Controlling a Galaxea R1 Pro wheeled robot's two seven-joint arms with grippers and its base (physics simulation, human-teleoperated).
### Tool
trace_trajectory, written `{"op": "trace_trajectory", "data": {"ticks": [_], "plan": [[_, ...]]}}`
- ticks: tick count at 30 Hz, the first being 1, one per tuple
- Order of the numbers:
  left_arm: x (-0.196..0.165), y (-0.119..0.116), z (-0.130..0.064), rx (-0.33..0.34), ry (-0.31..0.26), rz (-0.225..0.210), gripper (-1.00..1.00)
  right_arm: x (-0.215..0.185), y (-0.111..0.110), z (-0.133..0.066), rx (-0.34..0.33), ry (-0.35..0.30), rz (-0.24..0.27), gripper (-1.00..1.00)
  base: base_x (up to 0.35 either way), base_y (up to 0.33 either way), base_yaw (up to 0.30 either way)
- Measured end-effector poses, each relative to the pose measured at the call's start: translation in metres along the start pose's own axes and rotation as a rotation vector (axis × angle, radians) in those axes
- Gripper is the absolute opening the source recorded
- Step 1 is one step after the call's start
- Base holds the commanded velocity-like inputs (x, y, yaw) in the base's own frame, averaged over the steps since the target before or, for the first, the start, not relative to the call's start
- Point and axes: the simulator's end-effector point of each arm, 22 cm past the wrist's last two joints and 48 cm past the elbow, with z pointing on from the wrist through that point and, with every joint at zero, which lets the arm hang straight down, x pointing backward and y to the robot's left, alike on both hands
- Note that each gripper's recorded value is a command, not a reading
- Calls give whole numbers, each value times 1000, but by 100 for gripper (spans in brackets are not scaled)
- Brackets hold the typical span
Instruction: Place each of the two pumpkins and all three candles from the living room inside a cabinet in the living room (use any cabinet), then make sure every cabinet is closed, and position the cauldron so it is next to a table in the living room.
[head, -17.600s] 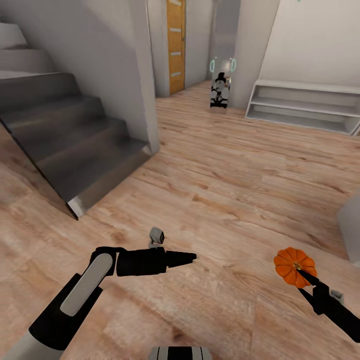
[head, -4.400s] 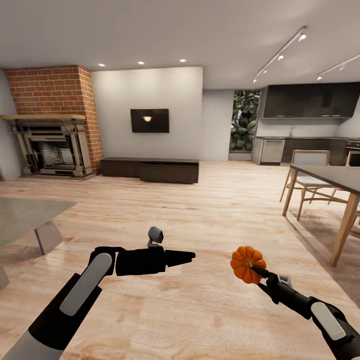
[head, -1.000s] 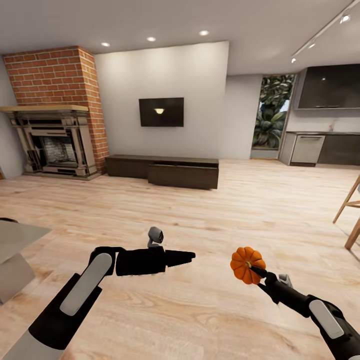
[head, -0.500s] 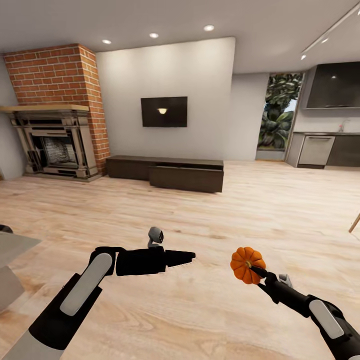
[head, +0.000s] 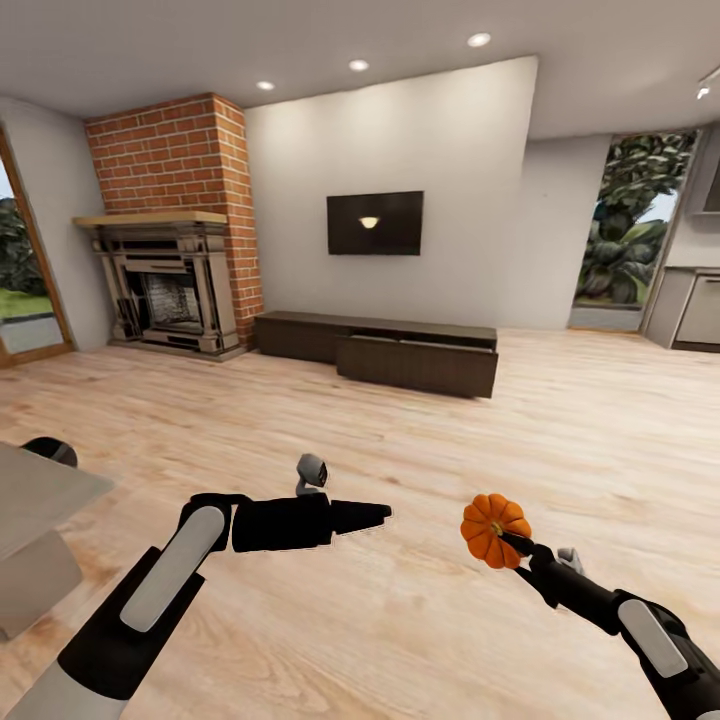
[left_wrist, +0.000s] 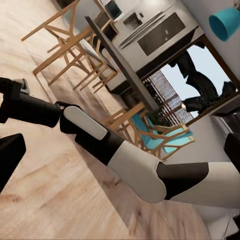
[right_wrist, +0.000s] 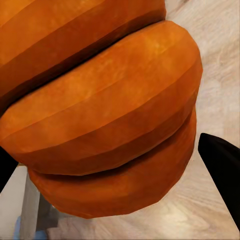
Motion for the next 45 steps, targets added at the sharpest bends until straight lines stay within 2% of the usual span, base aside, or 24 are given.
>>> {"op": "trace_trajectory", "data": {"ticks": [26,34,45], "plan": [[0,-1,2,4,0,0,100,-1,1,0,-2,-2,1,-100,330,-73,21],[0,-2,2,4,0,3,100,-1,2,-1,-5,-4,0,-100,330,-74,189],[0,-3,2,3,0,4,100,-2,3,-1,-7,-5,0,-100,330,-74,43]]}}
